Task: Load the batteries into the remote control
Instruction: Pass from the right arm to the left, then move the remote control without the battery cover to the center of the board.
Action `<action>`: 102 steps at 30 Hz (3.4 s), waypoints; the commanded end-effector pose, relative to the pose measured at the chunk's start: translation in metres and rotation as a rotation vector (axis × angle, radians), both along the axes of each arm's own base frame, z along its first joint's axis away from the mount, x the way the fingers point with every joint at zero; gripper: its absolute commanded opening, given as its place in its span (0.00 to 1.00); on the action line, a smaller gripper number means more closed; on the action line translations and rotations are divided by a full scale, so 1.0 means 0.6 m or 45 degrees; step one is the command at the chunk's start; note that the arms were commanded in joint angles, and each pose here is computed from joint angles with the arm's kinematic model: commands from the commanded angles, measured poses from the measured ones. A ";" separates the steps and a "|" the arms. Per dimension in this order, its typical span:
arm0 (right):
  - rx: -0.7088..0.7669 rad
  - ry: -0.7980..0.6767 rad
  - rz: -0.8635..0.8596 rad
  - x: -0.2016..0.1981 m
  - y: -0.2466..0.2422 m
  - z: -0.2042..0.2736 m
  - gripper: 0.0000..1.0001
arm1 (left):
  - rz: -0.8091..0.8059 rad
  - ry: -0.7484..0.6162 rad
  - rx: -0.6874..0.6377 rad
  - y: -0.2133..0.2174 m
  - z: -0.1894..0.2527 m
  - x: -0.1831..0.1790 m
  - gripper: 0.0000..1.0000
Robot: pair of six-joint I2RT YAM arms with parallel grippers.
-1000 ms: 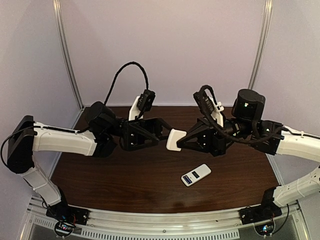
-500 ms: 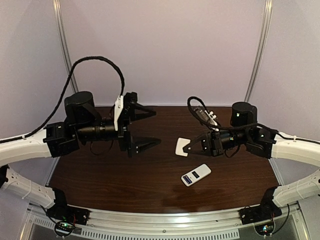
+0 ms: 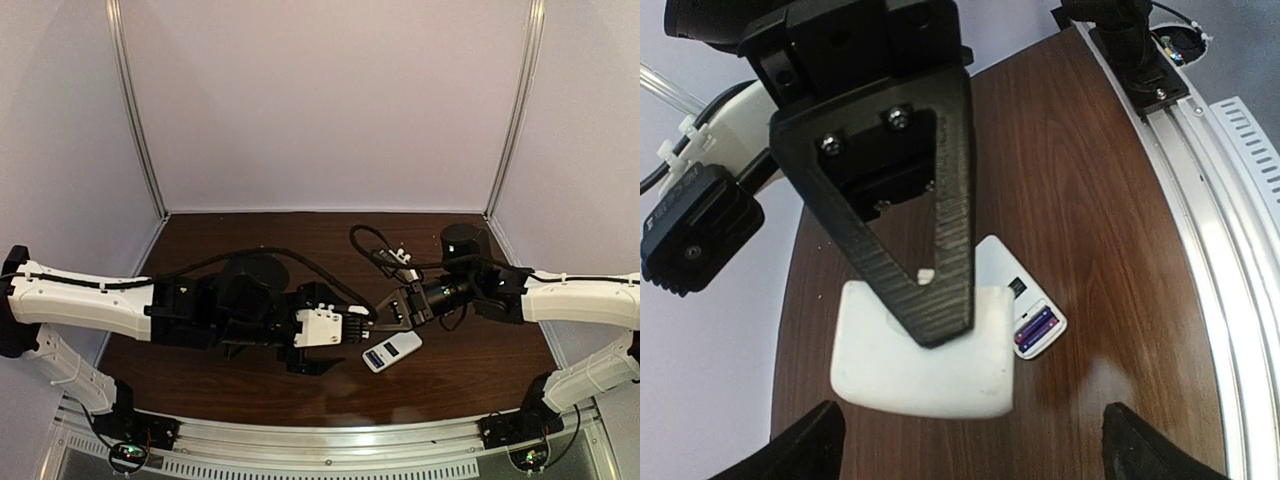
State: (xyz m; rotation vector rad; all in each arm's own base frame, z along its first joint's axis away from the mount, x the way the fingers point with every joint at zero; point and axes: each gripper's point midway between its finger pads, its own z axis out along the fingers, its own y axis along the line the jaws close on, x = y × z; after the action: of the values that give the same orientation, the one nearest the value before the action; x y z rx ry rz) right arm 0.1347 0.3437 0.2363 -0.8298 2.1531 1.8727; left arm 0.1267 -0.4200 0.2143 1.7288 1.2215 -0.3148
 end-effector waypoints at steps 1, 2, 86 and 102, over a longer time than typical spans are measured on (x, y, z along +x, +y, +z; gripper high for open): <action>-0.018 0.035 0.041 -0.010 -0.002 -0.012 0.00 | 0.035 -0.066 -0.009 -0.018 0.018 0.015 0.91; -0.020 0.036 0.044 -0.011 -0.003 -0.013 0.00 | 0.035 -0.063 -0.005 -0.020 0.016 0.015 0.91; -0.679 0.194 -0.651 0.175 -0.218 -0.326 0.46 | 0.349 0.830 0.213 -0.153 -0.329 0.039 0.21; -0.673 0.188 -0.588 0.164 -0.179 -0.333 0.45 | 0.423 0.765 0.154 -0.026 -0.249 0.052 0.21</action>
State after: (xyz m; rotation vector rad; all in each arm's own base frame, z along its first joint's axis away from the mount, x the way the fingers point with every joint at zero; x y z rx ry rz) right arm 0.2342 0.2218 0.0363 -0.1772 2.7021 1.1632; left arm 0.1368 -0.4545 0.0435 1.6085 1.9819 -0.6507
